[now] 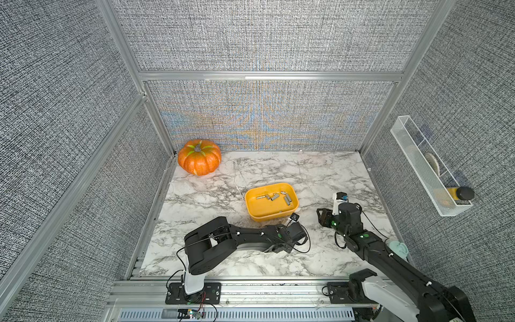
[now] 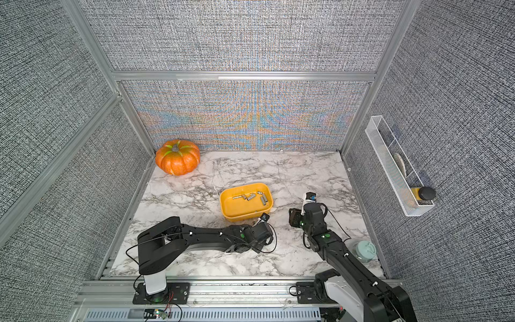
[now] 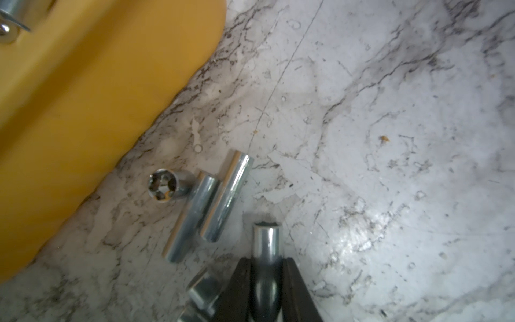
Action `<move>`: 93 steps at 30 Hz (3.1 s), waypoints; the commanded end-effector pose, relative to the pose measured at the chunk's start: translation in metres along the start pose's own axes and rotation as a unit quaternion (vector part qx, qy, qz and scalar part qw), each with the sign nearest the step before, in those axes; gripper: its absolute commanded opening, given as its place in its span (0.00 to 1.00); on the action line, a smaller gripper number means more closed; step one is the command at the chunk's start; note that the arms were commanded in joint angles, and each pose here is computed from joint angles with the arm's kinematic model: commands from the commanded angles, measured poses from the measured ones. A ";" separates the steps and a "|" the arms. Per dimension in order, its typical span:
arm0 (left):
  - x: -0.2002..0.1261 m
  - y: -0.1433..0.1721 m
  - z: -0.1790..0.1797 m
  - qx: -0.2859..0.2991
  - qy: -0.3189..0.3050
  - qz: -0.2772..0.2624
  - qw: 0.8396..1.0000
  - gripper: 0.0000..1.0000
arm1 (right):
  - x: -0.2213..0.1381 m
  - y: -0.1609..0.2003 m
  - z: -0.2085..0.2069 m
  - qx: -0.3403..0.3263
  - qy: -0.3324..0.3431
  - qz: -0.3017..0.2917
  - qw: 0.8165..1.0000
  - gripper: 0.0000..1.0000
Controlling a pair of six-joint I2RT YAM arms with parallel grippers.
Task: Put the socket on the desktop into the storage box
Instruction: Pick up the socket head from the center of the board, then place the socket head in the storage box, then pick up the socket head from the center of the board.
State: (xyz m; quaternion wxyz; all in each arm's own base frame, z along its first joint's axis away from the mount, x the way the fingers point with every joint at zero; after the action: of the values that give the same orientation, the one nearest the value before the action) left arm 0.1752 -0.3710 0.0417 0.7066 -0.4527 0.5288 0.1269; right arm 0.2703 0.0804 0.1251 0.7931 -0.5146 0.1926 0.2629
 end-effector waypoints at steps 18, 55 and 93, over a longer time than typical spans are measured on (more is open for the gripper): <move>-0.002 0.007 -0.012 0.002 0.033 0.017 0.999 0.09 | 0.001 -0.003 0.002 -0.004 -0.003 -0.006 1.000 0.49; -0.009 -0.105 0.164 -0.202 -0.010 -0.121 0.972 0.26 | -0.002 0.021 0.072 -0.130 -0.089 0.013 0.987 0.53; -0.088 -0.005 0.110 -0.104 0.113 -0.217 0.964 0.76 | 0.031 0.125 0.108 -0.238 -0.098 0.154 0.954 0.71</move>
State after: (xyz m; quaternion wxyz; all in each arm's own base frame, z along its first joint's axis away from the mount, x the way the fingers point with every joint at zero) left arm 0.2044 -0.2579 0.1094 0.5986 -0.6256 0.5002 -0.0072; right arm 0.2159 0.2247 0.0576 0.6006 -0.6304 0.1277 0.4750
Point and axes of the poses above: each gripper's point midway between its finger pads, its own x axis out along the fingers, its own z axis along the line the jaws close on, y = z × x, the point moved 3 cm from there along -x, back along the fingers, and after that the axes turned 3 degrees about x, right-handed, at the moved point
